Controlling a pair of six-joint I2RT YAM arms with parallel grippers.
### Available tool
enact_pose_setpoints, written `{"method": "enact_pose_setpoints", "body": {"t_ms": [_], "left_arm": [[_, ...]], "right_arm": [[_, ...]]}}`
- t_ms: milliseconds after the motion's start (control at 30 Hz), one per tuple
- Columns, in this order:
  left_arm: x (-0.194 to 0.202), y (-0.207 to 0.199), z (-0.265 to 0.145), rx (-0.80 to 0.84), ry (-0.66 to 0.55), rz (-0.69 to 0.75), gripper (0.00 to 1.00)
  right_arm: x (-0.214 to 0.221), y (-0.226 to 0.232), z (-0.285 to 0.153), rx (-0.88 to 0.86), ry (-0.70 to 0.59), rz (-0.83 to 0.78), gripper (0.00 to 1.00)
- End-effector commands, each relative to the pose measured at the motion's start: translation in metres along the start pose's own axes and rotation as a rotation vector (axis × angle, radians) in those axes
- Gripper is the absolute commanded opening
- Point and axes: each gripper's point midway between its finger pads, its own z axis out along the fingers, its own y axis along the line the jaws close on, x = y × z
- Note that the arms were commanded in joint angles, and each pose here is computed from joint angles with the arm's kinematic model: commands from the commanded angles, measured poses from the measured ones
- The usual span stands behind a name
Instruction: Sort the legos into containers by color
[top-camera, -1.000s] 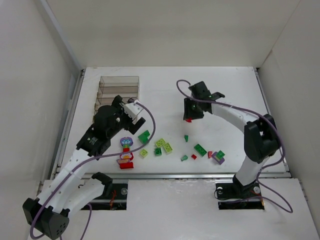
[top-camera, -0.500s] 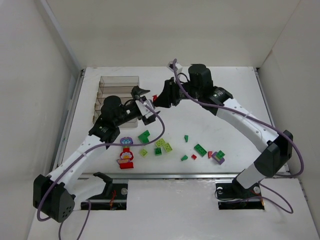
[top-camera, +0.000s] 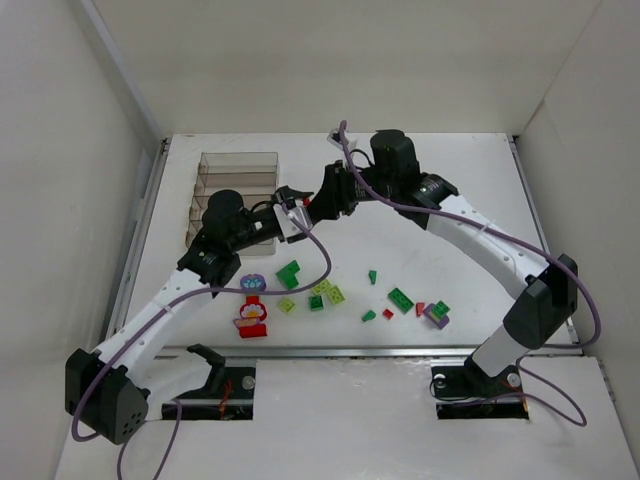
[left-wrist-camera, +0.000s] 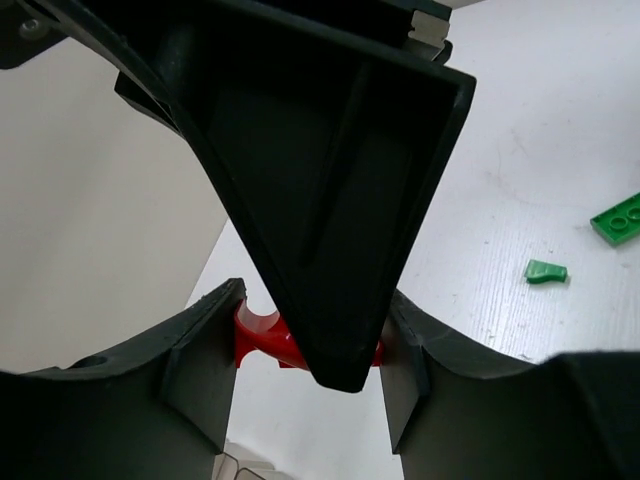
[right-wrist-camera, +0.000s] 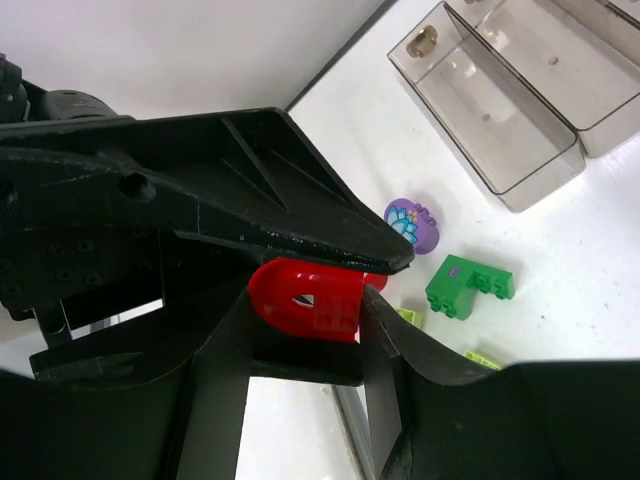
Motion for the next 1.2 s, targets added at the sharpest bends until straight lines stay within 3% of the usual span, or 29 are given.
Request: {"method": "enact_pose_setpoints", "body": {"t_ms": [0, 100, 200, 233, 333, 367, 500, 567, 667, 800, 967, 1167], "left_arm": [[-0.03, 0.002, -0.005, 0.021, -0.068, 0.05, 0.44], [-0.031, 0.001, -0.007, 0.022, -0.066, 0.057, 0.35], [-0.031, -0.003, -0.006, 0.034, -0.065, 0.052, 0.25], [-0.031, -0.003, -0.006, 0.034, -0.065, 0.052, 0.21], [-0.032, -0.004, -0.008, 0.041, -0.055, 0.043, 0.13], [-0.029, -0.004, -0.009, 0.034, -0.041, 0.037, 0.07], [-0.012, 0.001, -0.014, -0.019, 0.039, -0.004, 0.0], [0.007, 0.014, -0.019, -0.136, 0.121, -0.095, 0.0], [0.056, 0.025, -0.035, -0.3, 0.285, -0.198, 0.0], [0.112, 0.033, -0.056, -0.393, 0.458, -0.221, 0.0], [0.182, 0.034, -0.079, -0.423, 0.645, -0.344, 0.0], [0.218, 0.023, -0.086, -0.378, 0.723, -0.509, 0.0]], "right_arm": [[-0.014, 0.013, 0.002, -0.051, -0.035, -0.05, 0.03], [-0.014, 0.013, 0.002, -0.051, -0.035, -0.05, 0.03], [-0.014, 0.013, 0.002, -0.051, -0.035, -0.05, 0.12], [-0.011, 0.01, 0.003, -0.048, -0.029, -0.044, 0.29], [-0.013, 0.014, 0.0, -0.051, -0.036, -0.051, 0.66], [-0.011, 0.011, 0.001, -0.04, -0.034, -0.045, 1.0], [-0.026, 0.0, -0.012, 0.053, -0.099, -0.038, 1.0], [-0.034, -0.023, -0.022, 0.158, -0.156, 0.026, 1.0], [-0.043, -0.063, -0.051, 0.322, -0.254, 0.116, 1.0], [-0.047, -0.11, -0.08, 0.5, -0.337, 0.164, 1.0], [-0.018, -0.14, -0.067, 0.559, -0.215, 0.174, 1.0], [-0.016, -0.145, -0.068, 0.561, -0.207, 0.174, 1.0]]}}
